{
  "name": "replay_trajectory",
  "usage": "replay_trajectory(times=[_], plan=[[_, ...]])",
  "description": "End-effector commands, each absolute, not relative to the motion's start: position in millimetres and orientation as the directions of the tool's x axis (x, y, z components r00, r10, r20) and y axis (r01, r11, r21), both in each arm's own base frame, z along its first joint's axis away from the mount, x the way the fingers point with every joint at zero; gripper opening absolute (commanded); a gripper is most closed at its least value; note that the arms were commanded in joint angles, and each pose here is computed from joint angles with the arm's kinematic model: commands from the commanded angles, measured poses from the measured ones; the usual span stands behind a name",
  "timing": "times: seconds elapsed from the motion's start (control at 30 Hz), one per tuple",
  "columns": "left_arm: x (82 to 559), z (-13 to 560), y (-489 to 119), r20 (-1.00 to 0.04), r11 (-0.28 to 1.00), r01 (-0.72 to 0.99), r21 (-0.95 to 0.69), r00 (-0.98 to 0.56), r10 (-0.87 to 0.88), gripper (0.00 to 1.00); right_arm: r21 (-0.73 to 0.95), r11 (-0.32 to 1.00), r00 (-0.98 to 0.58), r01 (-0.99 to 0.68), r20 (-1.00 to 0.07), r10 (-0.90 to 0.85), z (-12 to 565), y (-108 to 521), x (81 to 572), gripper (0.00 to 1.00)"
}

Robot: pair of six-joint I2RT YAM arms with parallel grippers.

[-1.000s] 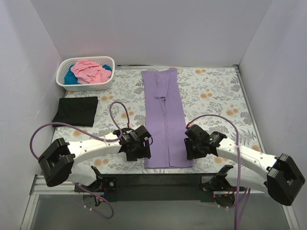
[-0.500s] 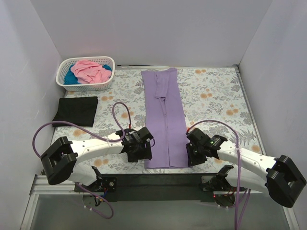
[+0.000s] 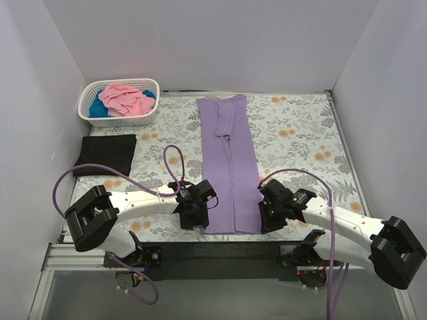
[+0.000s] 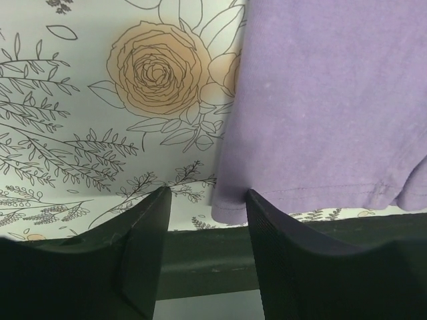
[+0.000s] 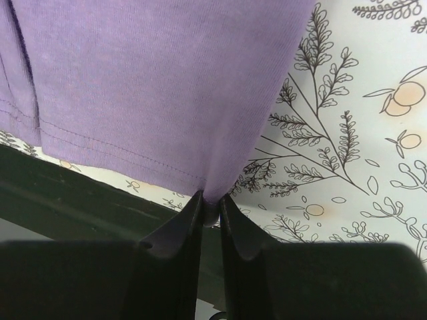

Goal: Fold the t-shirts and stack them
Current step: Fold the tshirt

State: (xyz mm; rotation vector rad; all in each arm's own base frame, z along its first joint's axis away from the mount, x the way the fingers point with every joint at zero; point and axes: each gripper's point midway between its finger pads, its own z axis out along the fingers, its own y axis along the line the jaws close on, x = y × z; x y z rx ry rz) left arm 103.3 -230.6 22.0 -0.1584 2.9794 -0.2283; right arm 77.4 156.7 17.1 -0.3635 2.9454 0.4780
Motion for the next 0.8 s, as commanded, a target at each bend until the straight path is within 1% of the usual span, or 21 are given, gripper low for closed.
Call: replay_trajectory(times=[0.0,0.23,0.33,0.43,0.53,0.57,0.67,0.77], plan=[[105.3,29.6,-238.0,-0.141,0.98,-0.1,-0.173,-0.982,-0.125,0.47,0.266,0.929,-0.965,-0.257,-0.13,-0.23,6.1,147.4,68.1,0.21],[114.0,46.0,-243.0,-0.185,0.971,-0.114,-0.209,-0.971,-0.153,0.45,0.265,0.926,-0.961,-0.268,-0.135,-0.239,5.5,147.2,68.4,0.21],[113.9,45.3,-242.8,-0.184,0.972,-0.112,-0.206,-0.971,-0.151,0.43,0.264,0.926,-0.96,-0.271,-0.142,-0.241,5.9,146.9,69.3,0.21],[110.1,34.4,-241.4,-0.157,0.98,-0.105,-0.17,-0.979,-0.132,0.37,0.263,0.926,-0.961,-0.27,-0.141,-0.24,5.7,147.1,69.8,0.21],[106.4,27.4,-239.8,-0.134,0.985,-0.095,-0.141,-0.984,-0.114,0.22,0.262,0.926,-0.96,-0.273,-0.142,-0.242,6.2,147.4,70.2,0.21],[104.5,24.1,-238.9,-0.128,0.988,-0.091,-0.128,-0.986,-0.108,0.2,0.262,0.925,-0.959,-0.274,-0.142,-0.244,6.2,147.5,70.0,0.21],[101.8,21.1,-239.1,-0.113,0.989,-0.085,-0.121,-0.989,-0.099,0.19,0.265,0.926,-0.96,-0.271,-0.147,-0.239,6.3,147.6,70.6,0.21],[97.5,17.5,-238.7,-0.094,0.991,-0.075,-0.111,-0.992,-0.086,0.22,0.259,0.927,-0.96,-0.271,-0.142,-0.241,4.5,146.5,70.1,0.21]])
